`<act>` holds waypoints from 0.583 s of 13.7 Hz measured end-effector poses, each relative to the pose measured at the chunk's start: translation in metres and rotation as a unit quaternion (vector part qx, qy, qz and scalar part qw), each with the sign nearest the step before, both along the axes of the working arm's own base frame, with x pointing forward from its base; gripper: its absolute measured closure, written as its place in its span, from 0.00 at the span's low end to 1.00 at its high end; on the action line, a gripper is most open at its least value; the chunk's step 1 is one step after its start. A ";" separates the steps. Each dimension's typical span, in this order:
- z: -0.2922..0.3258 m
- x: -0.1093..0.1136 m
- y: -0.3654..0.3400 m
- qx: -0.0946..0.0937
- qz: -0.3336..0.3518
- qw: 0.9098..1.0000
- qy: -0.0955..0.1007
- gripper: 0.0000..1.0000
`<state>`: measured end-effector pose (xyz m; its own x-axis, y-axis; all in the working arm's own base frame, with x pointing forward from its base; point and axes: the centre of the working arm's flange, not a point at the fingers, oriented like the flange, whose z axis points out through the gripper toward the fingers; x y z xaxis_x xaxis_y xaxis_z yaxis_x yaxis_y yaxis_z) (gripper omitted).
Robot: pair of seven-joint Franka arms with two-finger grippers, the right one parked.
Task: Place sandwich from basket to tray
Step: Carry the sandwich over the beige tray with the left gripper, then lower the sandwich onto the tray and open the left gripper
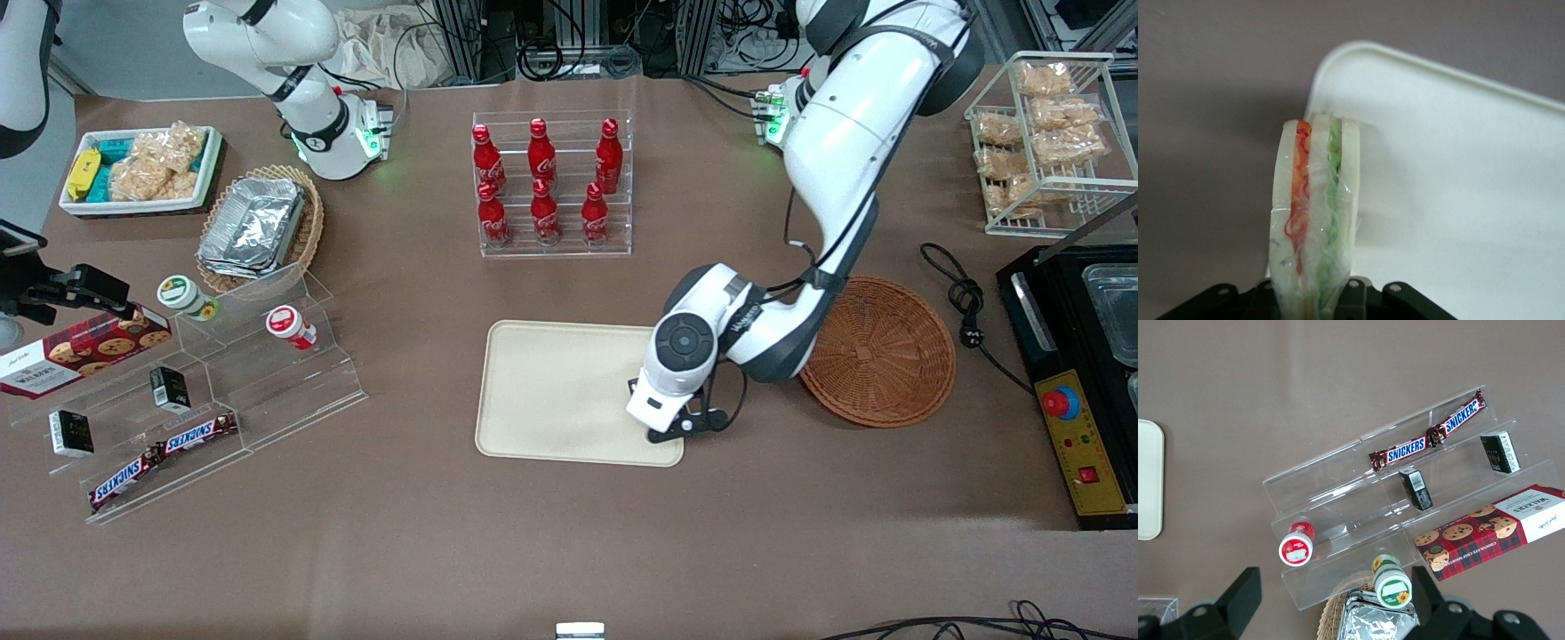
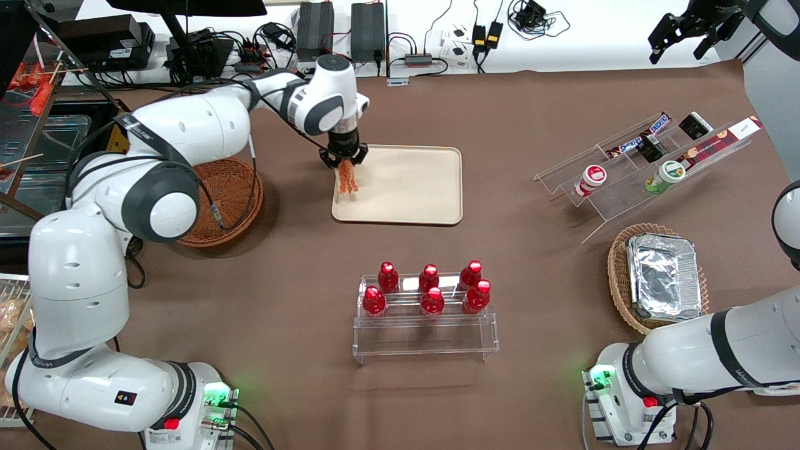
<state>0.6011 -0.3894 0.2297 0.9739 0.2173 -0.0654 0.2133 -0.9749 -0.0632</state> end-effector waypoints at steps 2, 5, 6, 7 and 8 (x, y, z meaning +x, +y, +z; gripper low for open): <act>-0.007 -0.007 -0.011 0.000 -0.006 1.000 0.002 0.80; -0.005 -0.006 -0.013 -0.001 -0.007 1.000 0.000 0.80; -0.005 -0.006 -0.013 -0.001 -0.007 1.000 0.000 0.80; -0.004 -0.005 -0.013 -0.001 -0.007 1.000 -0.001 0.74; -0.001 -0.003 -0.013 -0.003 -0.006 1.000 -0.004 0.64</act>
<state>0.5978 -0.4024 0.2291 0.9771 0.2046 -0.0581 0.2015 -0.9779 -0.0558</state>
